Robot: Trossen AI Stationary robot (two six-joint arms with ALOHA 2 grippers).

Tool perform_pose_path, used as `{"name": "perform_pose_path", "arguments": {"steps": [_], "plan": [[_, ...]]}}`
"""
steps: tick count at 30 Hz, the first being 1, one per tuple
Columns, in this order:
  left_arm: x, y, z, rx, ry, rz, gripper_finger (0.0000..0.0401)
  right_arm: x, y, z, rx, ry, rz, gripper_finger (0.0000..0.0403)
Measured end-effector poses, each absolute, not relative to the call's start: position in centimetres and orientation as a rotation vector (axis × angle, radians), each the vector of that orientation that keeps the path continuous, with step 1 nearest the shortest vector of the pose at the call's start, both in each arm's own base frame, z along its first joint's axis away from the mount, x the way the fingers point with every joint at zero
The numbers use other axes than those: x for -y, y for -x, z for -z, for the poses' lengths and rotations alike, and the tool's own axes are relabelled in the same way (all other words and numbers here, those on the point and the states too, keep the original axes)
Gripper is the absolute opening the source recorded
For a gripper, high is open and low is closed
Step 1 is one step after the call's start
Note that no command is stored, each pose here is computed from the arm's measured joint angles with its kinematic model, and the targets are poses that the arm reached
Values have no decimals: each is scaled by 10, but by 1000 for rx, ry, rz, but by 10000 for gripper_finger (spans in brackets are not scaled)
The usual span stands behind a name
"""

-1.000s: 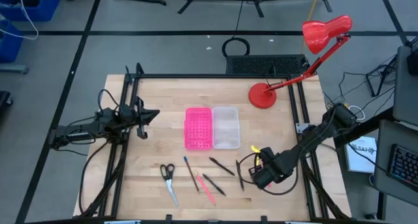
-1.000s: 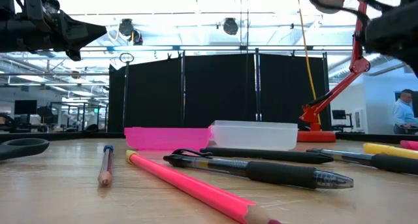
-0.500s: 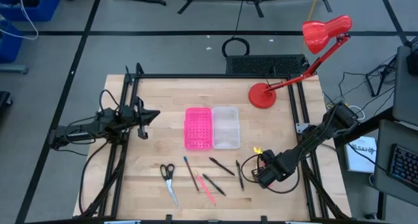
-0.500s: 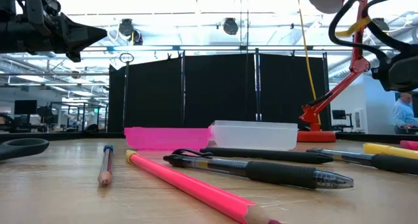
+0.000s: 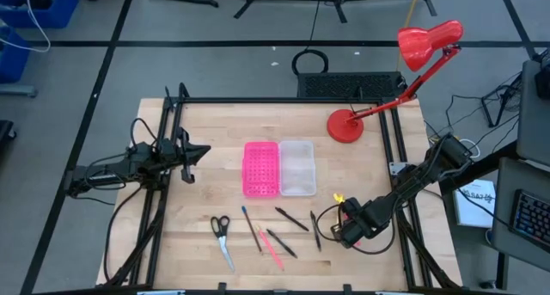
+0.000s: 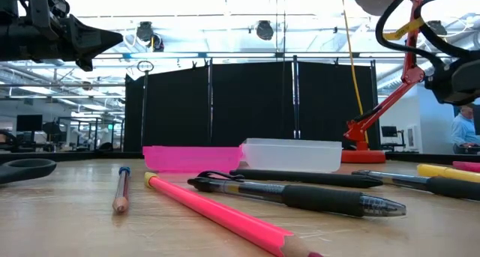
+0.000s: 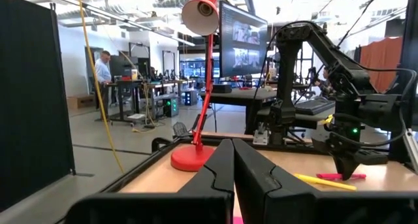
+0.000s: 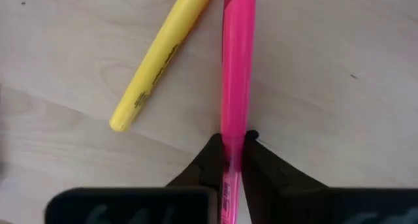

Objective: Pick & place school supplies into a supply box
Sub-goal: Put the pink pen into the supply box

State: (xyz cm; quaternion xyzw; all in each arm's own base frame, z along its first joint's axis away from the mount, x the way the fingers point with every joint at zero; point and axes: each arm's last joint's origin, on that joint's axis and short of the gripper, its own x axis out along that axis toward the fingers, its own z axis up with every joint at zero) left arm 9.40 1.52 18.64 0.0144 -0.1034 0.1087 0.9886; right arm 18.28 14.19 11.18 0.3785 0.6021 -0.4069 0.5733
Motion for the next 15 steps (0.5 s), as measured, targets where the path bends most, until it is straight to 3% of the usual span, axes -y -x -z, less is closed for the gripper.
{"name": "perform_pose_path", "arguments": {"steps": [8,15], "plan": [[-15,-94,-186,208,-27,-217,8,-138,-181,-141,-1318,-955,824,26],[-15,-94,-186,207,-22,-216,8,-119,-167,-187,-1062,-998,759,25]]}}
